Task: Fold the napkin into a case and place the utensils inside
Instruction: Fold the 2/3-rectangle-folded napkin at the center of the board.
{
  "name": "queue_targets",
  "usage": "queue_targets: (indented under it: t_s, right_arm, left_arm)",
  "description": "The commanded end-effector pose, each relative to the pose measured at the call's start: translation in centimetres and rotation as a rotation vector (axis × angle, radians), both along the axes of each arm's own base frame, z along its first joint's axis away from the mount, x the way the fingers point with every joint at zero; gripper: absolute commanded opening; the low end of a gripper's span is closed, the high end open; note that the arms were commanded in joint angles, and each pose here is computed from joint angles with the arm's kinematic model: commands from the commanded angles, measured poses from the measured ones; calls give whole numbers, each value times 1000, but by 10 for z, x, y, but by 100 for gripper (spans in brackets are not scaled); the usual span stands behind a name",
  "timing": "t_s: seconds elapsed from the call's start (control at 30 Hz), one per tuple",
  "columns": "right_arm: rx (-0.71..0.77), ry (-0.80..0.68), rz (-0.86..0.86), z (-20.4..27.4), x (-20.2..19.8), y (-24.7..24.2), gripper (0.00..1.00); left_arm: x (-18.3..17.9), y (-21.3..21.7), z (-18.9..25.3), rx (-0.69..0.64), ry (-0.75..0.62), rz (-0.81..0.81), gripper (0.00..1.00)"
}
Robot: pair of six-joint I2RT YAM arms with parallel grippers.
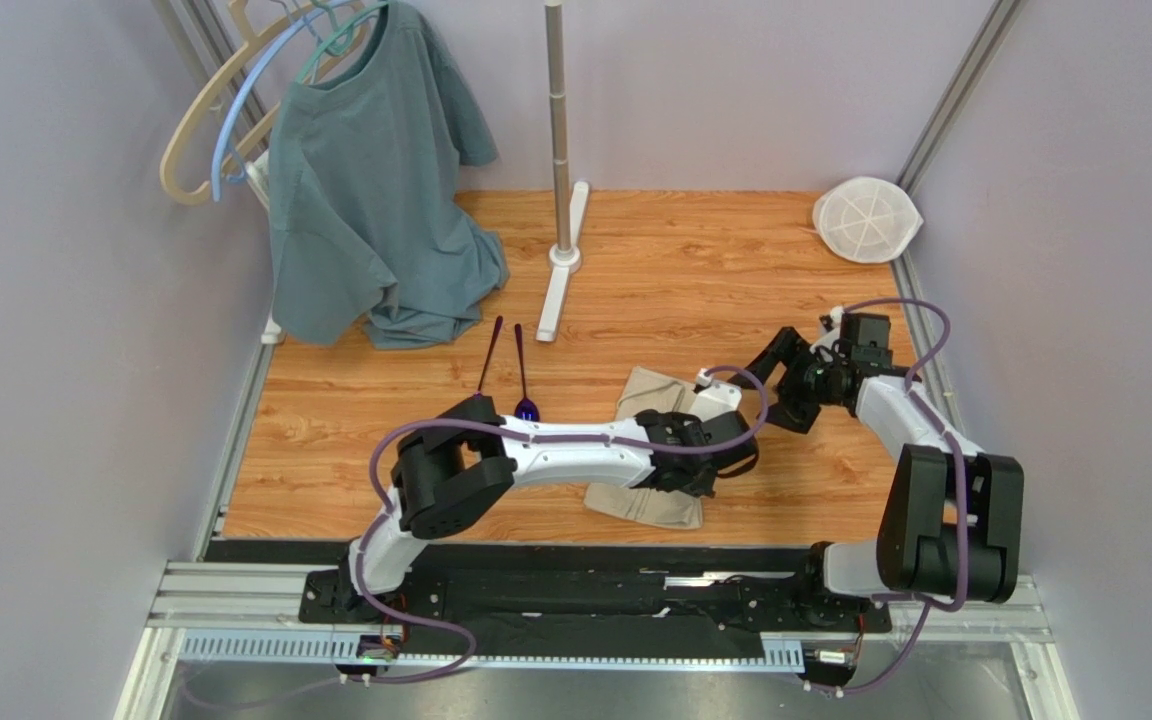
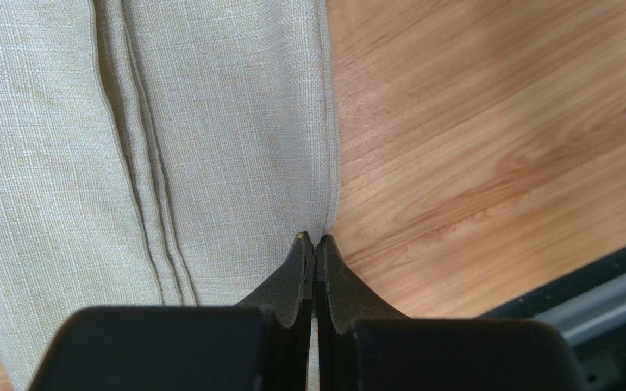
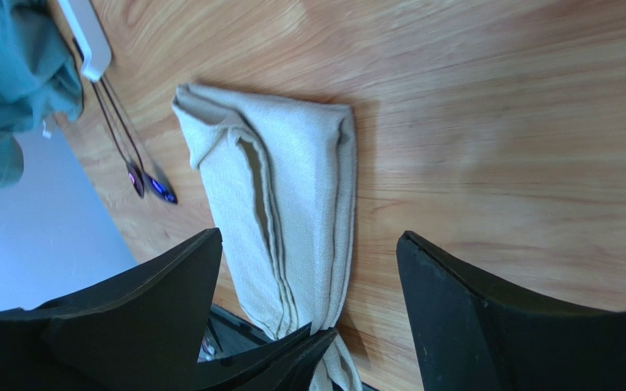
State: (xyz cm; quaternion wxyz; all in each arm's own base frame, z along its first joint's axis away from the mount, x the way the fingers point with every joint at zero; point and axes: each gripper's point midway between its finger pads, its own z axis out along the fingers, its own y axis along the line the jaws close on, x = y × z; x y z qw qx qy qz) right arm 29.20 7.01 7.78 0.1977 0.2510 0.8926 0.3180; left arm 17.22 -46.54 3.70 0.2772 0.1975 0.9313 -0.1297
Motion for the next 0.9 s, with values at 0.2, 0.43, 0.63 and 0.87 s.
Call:
queue_targets:
  t_s: [0.2, 0.43, 0.63, 0.87]
  right_arm:
    - [132, -24, 85, -19, -12, 36, 73]
    - [152, -17, 90, -36, -19, 51, 64]
    - [83, -29, 69, -38, -11, 43, 52]
    - [-79, -4, 89, -38, -11, 40, 39]
  left_arm:
    - [0, -28, 60, -298, 56, -58, 0]
    - [0, -29, 64, -329, 68, -72, 0]
    - [-1, -29, 66, -366, 88, -90, 0]
    - [-1, -34, 68, -452, 112, -120, 0]
